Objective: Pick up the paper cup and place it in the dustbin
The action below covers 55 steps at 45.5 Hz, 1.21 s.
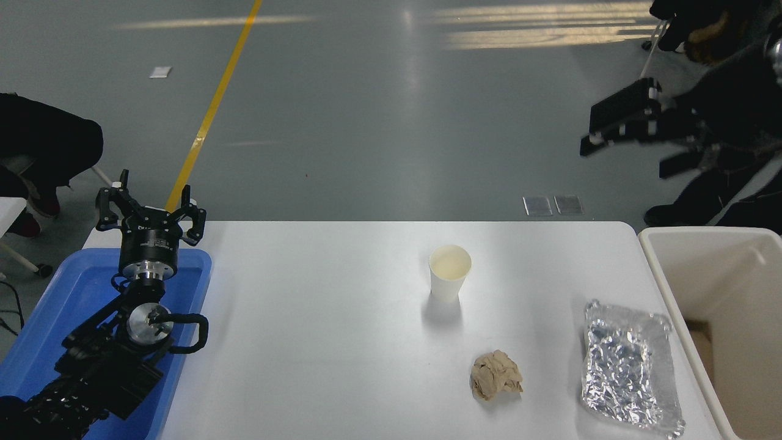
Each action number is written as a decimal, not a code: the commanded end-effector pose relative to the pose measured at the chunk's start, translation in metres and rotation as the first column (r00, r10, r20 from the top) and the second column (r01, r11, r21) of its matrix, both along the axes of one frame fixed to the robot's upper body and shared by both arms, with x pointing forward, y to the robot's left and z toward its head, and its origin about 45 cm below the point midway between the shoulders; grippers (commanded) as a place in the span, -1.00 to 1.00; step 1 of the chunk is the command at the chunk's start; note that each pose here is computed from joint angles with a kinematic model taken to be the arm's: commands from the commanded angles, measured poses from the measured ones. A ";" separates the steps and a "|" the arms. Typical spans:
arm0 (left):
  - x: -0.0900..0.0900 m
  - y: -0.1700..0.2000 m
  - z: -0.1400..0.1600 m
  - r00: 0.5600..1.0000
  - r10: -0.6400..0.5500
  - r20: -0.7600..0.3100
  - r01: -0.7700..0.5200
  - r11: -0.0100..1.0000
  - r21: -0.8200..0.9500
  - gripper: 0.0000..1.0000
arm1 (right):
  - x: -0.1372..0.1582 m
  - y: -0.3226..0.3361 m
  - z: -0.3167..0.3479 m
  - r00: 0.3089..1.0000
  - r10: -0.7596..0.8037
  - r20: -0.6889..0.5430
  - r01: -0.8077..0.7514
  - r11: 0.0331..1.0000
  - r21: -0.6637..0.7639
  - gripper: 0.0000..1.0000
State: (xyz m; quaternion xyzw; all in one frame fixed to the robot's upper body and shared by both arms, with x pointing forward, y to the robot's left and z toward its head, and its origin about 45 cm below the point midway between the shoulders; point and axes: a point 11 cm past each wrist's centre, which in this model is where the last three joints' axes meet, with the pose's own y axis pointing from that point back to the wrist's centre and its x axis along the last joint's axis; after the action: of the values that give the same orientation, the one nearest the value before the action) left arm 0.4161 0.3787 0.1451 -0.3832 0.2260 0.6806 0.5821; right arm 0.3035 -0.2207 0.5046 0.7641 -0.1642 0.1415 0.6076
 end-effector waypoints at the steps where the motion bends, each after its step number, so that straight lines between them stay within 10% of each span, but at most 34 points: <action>1: 0.000 0.000 -0.001 1.000 0.002 -0.001 -0.002 1.000 -0.001 0.98 | -0.014 0.023 0.000 0.995 0.080 -0.055 -0.082 0.996 -0.034 1.00; 31: 0.000 0.000 0.000 1.000 0.001 0.000 -0.001 1.000 0.000 0.98 | 0.058 -0.043 -0.188 0.981 -0.136 -0.137 0.119 0.985 -0.126 1.00; 55: 0.001 -0.001 0.000 1.000 -0.002 0.000 0.002 1.000 0.001 0.98 | 0.111 0.015 -0.303 0.975 -0.197 -0.102 0.206 0.974 0.090 1.00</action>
State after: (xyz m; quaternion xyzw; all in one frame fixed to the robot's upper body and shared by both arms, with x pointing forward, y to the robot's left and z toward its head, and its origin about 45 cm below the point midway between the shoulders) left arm 0.4162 0.3783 0.1449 -0.3823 0.2265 0.6807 0.5824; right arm 0.3944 -0.2249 0.2479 0.7574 -0.1698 0.0609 0.6275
